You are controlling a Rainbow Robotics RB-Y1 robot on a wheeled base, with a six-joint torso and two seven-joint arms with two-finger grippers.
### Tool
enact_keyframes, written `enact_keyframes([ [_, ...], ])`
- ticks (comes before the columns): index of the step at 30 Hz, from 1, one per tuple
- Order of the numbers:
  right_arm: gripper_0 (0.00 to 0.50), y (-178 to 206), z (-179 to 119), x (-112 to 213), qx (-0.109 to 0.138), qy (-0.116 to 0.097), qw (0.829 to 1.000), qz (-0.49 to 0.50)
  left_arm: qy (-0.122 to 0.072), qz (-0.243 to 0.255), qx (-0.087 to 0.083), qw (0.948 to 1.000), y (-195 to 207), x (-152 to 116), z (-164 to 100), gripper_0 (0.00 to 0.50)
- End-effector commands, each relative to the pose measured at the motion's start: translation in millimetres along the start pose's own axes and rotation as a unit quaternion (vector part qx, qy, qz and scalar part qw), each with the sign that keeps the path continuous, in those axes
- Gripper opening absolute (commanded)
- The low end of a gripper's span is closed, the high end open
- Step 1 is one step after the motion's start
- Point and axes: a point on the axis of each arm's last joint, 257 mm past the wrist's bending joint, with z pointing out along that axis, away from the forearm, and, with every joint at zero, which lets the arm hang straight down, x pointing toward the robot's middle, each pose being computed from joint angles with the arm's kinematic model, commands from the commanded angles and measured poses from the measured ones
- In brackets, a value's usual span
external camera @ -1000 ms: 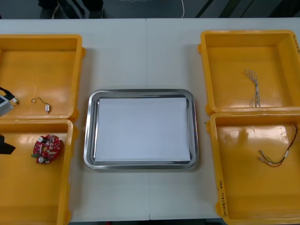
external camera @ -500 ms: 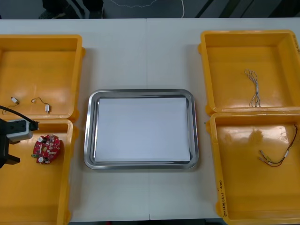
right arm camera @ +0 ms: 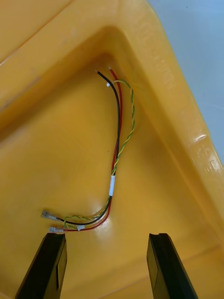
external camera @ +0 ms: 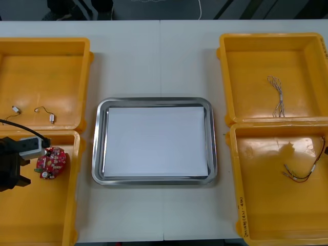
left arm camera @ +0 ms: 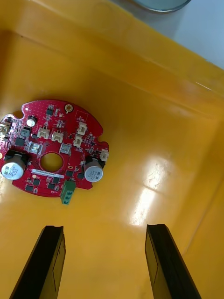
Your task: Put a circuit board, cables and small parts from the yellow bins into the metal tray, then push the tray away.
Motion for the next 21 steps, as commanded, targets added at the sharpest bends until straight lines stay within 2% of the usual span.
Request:
enact_keyframes([
  [1,0.500,-7,16,14,0.006,0.006,0.999,0.031,-0.020,0.058,-0.014,0.9980,5,-17,7,0.500],
  [6,0.500,-3,24,17,0.003,0.005,0.999,0.043,-0.029,0.047,-0.021,0.9982,4,-22,16,0.500],
  [12,0.500,-2,38,16,0.012,-0.013,0.998,0.053,-0.028,0.047,-0.037,0.9978,12,-26,23,0.500],
  [21,0.500,-2,49,21,0.017,-0.017,0.998,0.060,-0.018,0.042,-0.041,0.9981,15,-21,31,0.500],
])
